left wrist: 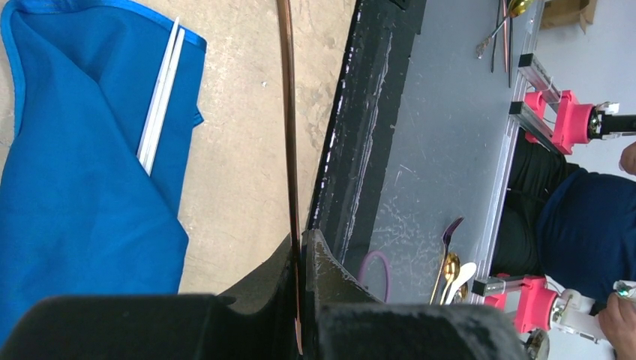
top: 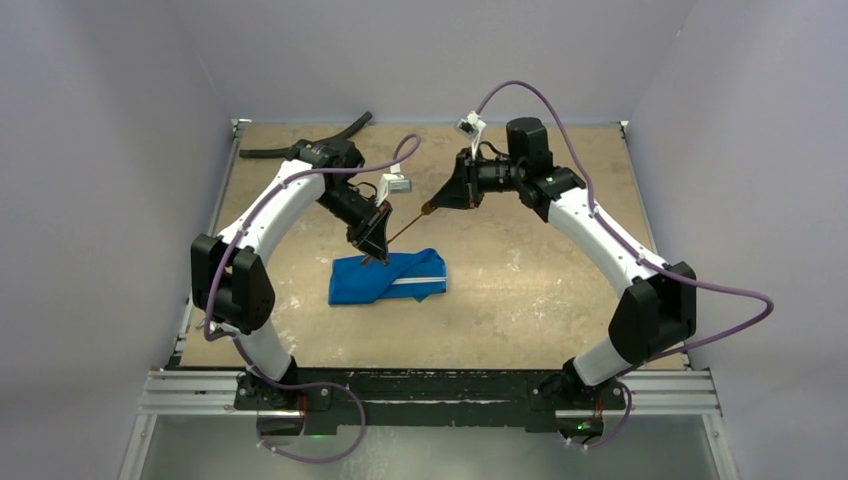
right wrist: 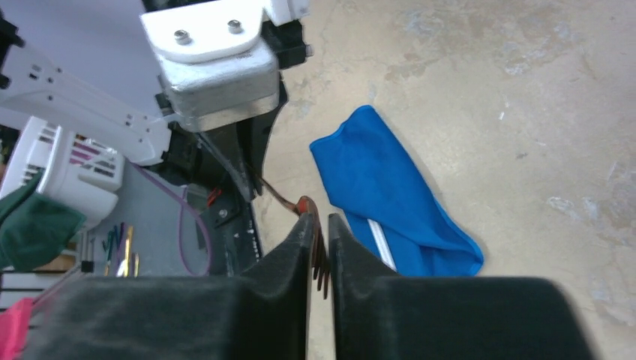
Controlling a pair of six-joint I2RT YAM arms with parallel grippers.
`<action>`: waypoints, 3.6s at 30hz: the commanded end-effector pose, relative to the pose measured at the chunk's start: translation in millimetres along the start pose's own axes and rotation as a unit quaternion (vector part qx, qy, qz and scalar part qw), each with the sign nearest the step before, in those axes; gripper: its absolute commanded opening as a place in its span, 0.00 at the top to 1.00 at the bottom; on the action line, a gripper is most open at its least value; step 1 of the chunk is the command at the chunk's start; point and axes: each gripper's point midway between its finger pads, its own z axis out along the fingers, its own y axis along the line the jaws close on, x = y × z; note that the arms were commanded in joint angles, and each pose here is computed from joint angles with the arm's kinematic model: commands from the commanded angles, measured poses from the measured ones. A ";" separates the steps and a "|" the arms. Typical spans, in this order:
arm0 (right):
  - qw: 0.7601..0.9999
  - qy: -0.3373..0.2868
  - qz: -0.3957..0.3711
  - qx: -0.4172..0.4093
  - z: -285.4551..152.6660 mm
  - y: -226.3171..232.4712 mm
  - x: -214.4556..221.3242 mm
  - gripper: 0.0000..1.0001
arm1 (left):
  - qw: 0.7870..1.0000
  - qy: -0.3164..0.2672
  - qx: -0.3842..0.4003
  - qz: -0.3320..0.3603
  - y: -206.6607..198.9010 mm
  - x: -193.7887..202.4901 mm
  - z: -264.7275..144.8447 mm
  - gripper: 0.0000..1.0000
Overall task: Fold the napkin into a case and place the utensils inside
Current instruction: Pass from the left arm to the right, then insert the fork into the folded napkin.
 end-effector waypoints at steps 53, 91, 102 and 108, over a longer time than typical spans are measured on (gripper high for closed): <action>0.889 -0.022 0.289 0.355 -61.9 -85.6 141.0 1.00 | 0.947 0.056 -0.295 -0.111 171.9 130.4 -26.5 0.76; 0.887 -0.029 0.346 0.303 37.2 -88.9 168.3 1.00 | 0.949 0.110 -0.292 -0.047 182.1 170.1 -13.7 0.83; 0.882 -0.019 0.354 0.309 60.7 -91.3 181.9 1.00 | 0.951 0.112 -0.285 -0.050 181.9 172.5 -10.6 0.85; 0.886 -0.003 0.348 0.306 73.5 -85.6 190.1 1.00 | 0.951 0.113 -0.283 -0.049 181.9 172.7 -10.1 0.85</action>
